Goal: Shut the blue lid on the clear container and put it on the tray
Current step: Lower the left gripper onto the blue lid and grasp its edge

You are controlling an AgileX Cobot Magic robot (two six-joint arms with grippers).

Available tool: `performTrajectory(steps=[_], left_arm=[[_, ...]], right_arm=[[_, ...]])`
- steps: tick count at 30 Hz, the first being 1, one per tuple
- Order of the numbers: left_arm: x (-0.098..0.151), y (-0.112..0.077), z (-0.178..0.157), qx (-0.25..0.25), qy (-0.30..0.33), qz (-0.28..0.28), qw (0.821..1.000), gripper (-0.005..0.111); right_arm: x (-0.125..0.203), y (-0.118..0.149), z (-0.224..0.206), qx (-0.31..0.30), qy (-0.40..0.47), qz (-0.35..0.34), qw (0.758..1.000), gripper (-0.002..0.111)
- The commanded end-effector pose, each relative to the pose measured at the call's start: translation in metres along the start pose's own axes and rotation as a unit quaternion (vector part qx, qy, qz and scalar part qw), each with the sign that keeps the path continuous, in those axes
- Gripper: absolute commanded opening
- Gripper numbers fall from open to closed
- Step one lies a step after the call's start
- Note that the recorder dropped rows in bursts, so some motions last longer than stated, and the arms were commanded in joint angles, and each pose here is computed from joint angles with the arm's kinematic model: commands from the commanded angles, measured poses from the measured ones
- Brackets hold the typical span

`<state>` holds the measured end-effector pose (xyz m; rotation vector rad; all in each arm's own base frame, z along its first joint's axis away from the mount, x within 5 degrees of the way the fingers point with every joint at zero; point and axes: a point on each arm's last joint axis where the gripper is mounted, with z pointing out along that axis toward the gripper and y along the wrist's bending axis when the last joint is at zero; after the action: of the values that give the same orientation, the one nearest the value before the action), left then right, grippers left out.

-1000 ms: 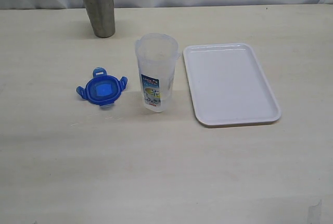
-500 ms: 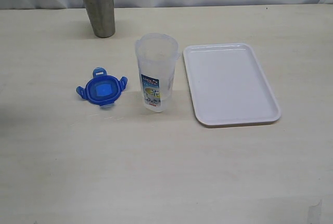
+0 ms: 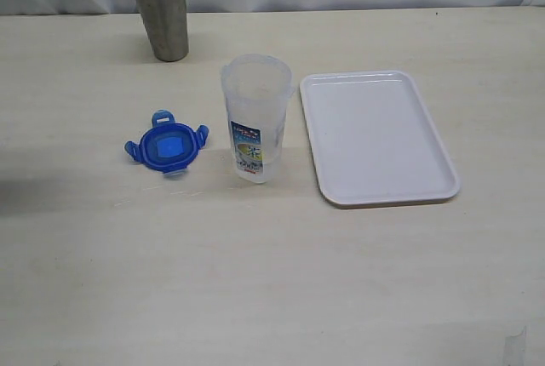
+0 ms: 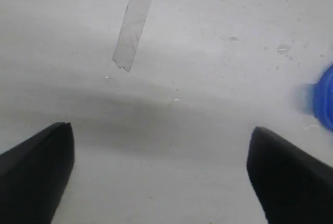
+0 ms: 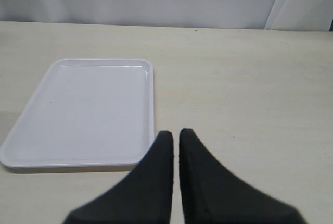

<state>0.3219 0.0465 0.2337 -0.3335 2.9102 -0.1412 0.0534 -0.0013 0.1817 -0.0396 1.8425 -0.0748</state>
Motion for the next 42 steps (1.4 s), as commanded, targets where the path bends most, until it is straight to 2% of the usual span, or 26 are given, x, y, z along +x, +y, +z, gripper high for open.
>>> performTrajectory(steps=[1, 3, 7, 14, 17, 29, 34, 42], left_arm=[[-0.004, -0.02, 0.021, 0.102, -0.037, 0.037, 0.993, 0.058], [-0.006, -0.041, 0.029, 0.16, -0.043, 0.061, 0.984, 0.051], [-0.003, -0.069, 0.063, 0.171, -0.012, 0.091, 0.981, 0.051], [0.005, -0.086, 0.111, 0.171, 0.04, 0.089, 0.98, 0.051], [0.009, -0.096, 0.13, 0.186, 0.051, 0.076, 0.978, 0.051], [0.014, -0.102, 0.154, 0.179, 0.059, 0.075, 0.979, 0.051], [0.018, -0.111, 0.156, 0.18, 0.063, 0.087, 0.978, 0.051], [0.017, -0.11, 0.156, 0.17, 0.058, 0.097, 0.979, 0.051]], right_arm=[[-0.001, 0.0, 0.0, 0.001, -0.009, 0.001, 1.0, 0.004], [-0.001, 0.0, 0.0, 0.001, -0.009, 0.001, 1.0, 0.004], [-0.001, 0.0, 0.0, 0.001, -0.009, 0.001, 1.0, 0.004], [-0.001, 0.0, 0.0, 0.001, -0.009, 0.001, 1.0, 0.004], [-0.001, 0.0, 0.0, 0.001, -0.009, 0.001, 1.0, 0.004], [-0.001, 0.0, 0.0, 0.001, -0.009, 0.001, 1.0, 0.004], [-0.001, 0.0, 0.0, 0.001, -0.009, 0.001, 1.0, 0.004], [-0.001, 0.0, 0.0, 0.001, -0.009, 0.001, 1.0, 0.004]])
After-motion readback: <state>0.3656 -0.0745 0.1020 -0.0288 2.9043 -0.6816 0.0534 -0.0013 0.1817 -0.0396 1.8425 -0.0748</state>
